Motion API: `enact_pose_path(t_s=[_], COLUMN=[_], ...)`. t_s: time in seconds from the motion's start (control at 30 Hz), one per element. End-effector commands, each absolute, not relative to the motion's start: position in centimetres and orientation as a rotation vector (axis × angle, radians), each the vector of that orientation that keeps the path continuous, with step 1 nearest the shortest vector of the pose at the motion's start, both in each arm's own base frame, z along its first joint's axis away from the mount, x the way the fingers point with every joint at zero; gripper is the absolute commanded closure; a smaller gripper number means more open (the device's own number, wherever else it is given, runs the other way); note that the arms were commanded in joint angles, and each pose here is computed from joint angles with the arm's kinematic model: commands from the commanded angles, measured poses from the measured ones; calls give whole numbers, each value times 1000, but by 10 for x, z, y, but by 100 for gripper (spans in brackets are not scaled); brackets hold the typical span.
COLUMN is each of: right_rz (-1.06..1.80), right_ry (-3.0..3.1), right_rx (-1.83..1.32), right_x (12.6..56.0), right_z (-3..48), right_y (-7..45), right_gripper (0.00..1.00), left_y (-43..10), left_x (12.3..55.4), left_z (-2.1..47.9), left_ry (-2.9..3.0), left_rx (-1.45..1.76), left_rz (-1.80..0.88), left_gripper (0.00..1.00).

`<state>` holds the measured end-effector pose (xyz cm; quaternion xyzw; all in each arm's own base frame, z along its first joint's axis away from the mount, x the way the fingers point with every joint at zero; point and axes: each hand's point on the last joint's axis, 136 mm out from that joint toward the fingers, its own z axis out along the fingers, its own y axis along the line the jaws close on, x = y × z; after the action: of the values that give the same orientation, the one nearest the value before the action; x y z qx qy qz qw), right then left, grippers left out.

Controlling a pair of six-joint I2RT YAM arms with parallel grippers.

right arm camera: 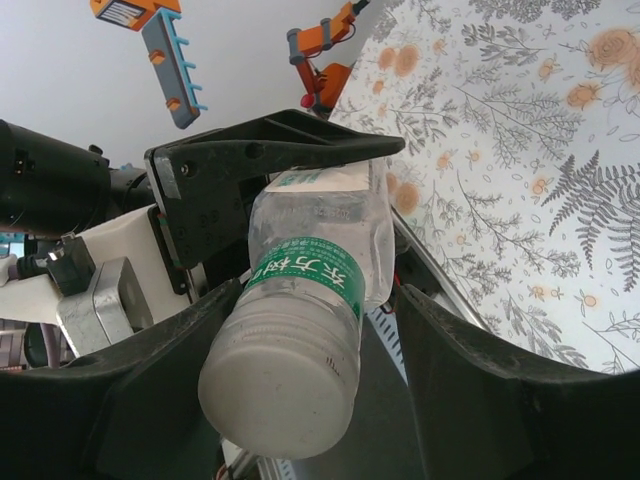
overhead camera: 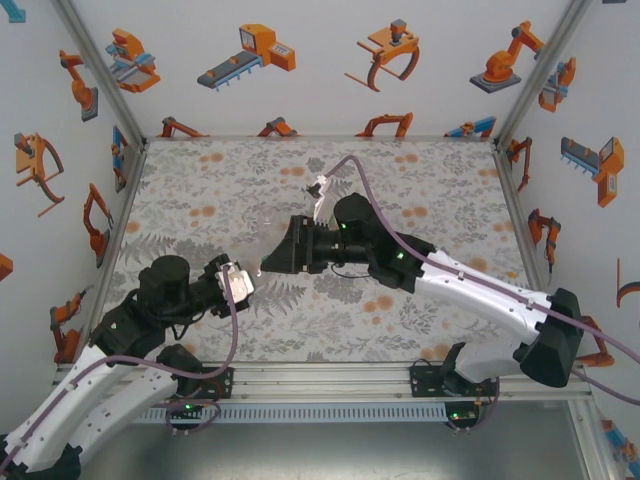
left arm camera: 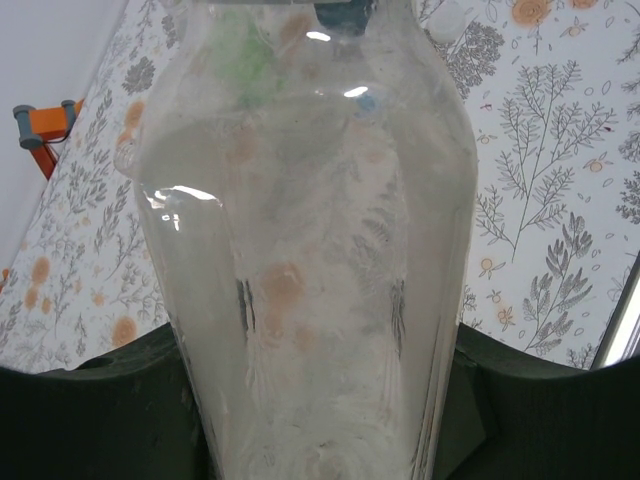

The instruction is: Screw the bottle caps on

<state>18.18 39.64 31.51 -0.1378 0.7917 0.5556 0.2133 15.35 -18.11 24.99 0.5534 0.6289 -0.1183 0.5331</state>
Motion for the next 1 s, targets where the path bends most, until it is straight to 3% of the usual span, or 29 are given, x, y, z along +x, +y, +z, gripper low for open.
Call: enact_pose_path(t_s=[0.0, 0.13, 0.37, 0.6, 0.7, 0.97], right_rz=[1580, 1565, 1519, 1366, 1246, 822], right_ry=[2148, 2145, 2129, 2212, 2256, 2424], right_rx=[-373, -362, -352, -345, -338, -334], right_x=[184, 186, 190, 201, 211, 247], right_z=[331, 329, 329, 315, 308, 279], right_y=[397, 394, 384, 359, 339, 268], right_gripper=[46, 55, 66, 70, 70, 71], left_y=[-186, -187, -187, -191, -192, -190], left_x=[149, 150, 149, 144, 143, 143], left_z=[257, 256, 256, 256, 256, 258], left_ry=[1463, 1466, 1465, 1449, 1447, 1446], left_rx=[1317, 1321, 1322, 1338, 1340, 1333], left_rz=[-322, -319, -326, -366, -373, -367], left_gripper=[98, 86, 45, 36, 23, 21])
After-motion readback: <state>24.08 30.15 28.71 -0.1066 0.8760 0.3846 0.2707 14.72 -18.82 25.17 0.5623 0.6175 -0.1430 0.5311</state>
